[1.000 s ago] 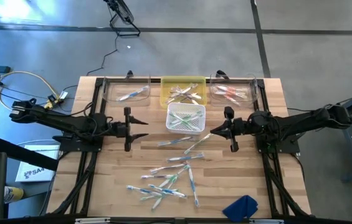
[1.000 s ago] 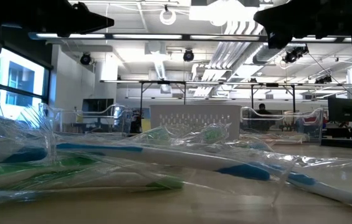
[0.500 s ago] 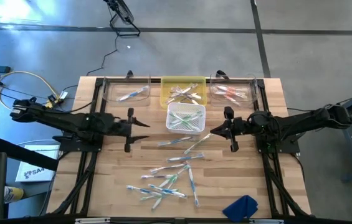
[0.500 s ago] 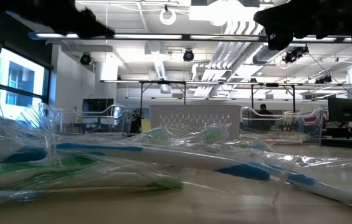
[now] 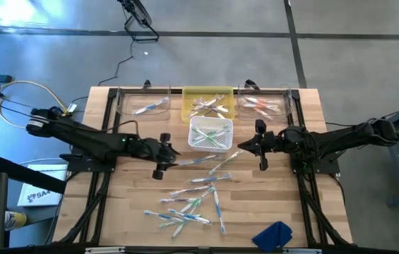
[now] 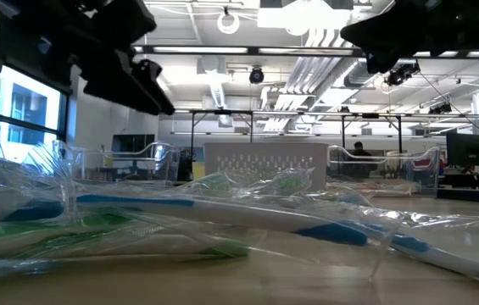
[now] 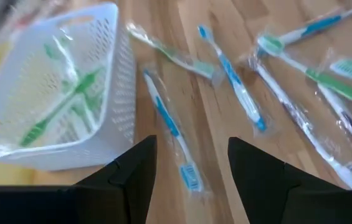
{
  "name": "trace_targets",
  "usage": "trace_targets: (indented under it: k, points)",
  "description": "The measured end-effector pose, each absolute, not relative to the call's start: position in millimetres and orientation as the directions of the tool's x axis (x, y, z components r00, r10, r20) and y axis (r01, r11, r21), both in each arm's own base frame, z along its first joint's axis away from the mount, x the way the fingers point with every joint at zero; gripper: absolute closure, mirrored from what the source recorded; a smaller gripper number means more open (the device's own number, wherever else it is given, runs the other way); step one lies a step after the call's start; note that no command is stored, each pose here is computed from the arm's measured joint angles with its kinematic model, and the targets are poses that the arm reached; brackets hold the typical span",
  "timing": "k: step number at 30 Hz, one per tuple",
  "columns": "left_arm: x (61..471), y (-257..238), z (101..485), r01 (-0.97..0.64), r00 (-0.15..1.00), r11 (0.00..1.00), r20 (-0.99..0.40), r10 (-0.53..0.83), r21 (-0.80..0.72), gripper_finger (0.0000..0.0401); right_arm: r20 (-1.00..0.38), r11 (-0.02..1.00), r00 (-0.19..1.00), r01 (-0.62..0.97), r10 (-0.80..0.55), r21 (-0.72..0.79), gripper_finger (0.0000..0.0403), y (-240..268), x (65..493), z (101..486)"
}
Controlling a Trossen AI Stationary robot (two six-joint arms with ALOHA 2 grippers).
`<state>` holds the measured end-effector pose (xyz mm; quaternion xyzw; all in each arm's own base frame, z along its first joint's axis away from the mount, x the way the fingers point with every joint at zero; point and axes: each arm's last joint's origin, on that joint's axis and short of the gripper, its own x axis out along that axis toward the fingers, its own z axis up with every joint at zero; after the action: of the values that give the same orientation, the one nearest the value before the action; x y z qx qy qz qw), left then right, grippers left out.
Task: Pick & Place Toothbrushes
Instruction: Put the blue toothbrush into the left transparent bin
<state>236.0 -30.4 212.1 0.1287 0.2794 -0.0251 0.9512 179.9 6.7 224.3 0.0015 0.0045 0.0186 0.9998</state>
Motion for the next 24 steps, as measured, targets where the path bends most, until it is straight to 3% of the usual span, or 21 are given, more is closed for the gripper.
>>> trace_targets:
  k: [8,24]
  points:
    - [249,-32,190,0.109,0.782,0.978,-0.622,0.027,0.180,0.0210,-0.014,0.999,0.999,-0.039,0.039,0.004,0.0398,7,180,224]
    - [251,-32,187,0.052,0.774,0.993,-0.632,0.029,0.109,0.0210,-0.017,0.999,0.999,-0.039,0.039,0.004,0.0398,7,180,224]
